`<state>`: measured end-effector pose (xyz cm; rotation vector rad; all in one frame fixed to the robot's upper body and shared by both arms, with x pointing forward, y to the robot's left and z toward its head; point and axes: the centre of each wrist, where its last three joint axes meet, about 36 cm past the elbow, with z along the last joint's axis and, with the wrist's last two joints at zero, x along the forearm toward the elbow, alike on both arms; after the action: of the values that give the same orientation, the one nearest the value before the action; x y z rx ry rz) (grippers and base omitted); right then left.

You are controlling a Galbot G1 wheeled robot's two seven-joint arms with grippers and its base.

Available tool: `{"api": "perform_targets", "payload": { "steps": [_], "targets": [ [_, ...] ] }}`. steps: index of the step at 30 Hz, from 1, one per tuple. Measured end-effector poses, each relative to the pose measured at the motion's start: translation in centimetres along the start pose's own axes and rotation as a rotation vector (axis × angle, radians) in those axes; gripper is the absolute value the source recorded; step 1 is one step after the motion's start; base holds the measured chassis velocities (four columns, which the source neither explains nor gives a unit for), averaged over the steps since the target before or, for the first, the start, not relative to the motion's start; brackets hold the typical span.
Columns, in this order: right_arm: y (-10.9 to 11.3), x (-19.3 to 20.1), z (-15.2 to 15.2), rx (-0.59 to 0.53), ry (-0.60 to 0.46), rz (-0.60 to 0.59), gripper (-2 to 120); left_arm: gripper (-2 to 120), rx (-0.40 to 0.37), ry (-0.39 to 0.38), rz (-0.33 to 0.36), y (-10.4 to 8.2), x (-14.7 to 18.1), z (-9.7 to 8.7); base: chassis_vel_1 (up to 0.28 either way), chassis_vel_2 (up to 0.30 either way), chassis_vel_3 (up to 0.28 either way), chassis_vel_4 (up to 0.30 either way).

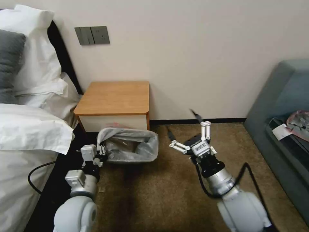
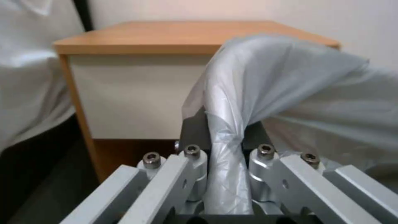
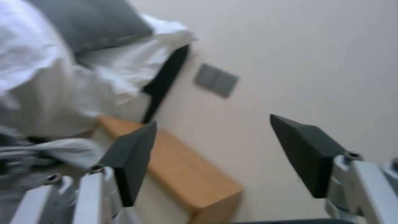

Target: Pick up the garbage bag from the table and place it over the trash can.

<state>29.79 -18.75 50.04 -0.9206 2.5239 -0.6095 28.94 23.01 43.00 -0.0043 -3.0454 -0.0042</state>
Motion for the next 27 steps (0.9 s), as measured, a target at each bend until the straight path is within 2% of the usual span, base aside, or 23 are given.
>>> {"api": "perform_targets", "payload": {
  "steps": [2,3,6,7,9,10,13,15,19,27],
  "targets": [
    [-0.1,-0.4,0.0,-0.045,0.06,-0.089,61,8,-0.02,0.005,0.012,-0.6,0.3,0.3,0.0,0.0,0.0,0.0],
    [-0.1,-0.4,0.0,-0.045,0.06,-0.089,61,8,-0.02,0.005,0.012,-0.6,0.3,0.3,0.0,0.0,0.0,0.0],
    [-0.5,-2.0,0.7,-0.103,0.176,-0.189,46,8,-0.045,0.011,0.019,-1.6,0.7,0.9,0.0,0.0,0.0,0.0],
    [-0.5,-2.0,0.7,-0.103,0.176,-0.189,46,8,-0.045,0.011,0.019,-1.6,0.7,0.9,0.0,0.0,0.0,0.0],
    [-0.6,-3.3,1.2,-0.156,0.261,-0.223,36,8,-0.056,0.013,0.017,-1.9,0.8,1.2,0.0,0.0,0.0,0.0],
    [-0.6,-3.3,1.2,-0.156,0.261,-0.223,36,8,-0.056,0.013,0.017,-1.9,0.8,1.2,0.0,0.0,0.0,0.0],
    [0.0,-5.3,2.1,-0.233,0.404,-0.294,22,8,-0.064,0.01,0.008,-1.8,0.7,1.4,0.0,0.0,0.0,0.0],
    [0.0,-5.8,2.4,-0.232,0.431,-0.319,18,8,-0.063,0.008,0.004,-1.8,0.6,1.4,0.0,0.0,0.0,0.0],
    [0.1,-8.0,4.3,-0.183,0.502,-0.387,0,8,-0.049,0.005,0.002,-2.1,0.1,1.5,0.0,0.0,0.0,0.0],
    [1.8,-12.0,5.7,-0.123,0.569,-0.472,0,8,-0.044,0.012,0.014,-2.5,-0.4,1.9,0.0,0.0,0.0,0.0]
  ]
}}
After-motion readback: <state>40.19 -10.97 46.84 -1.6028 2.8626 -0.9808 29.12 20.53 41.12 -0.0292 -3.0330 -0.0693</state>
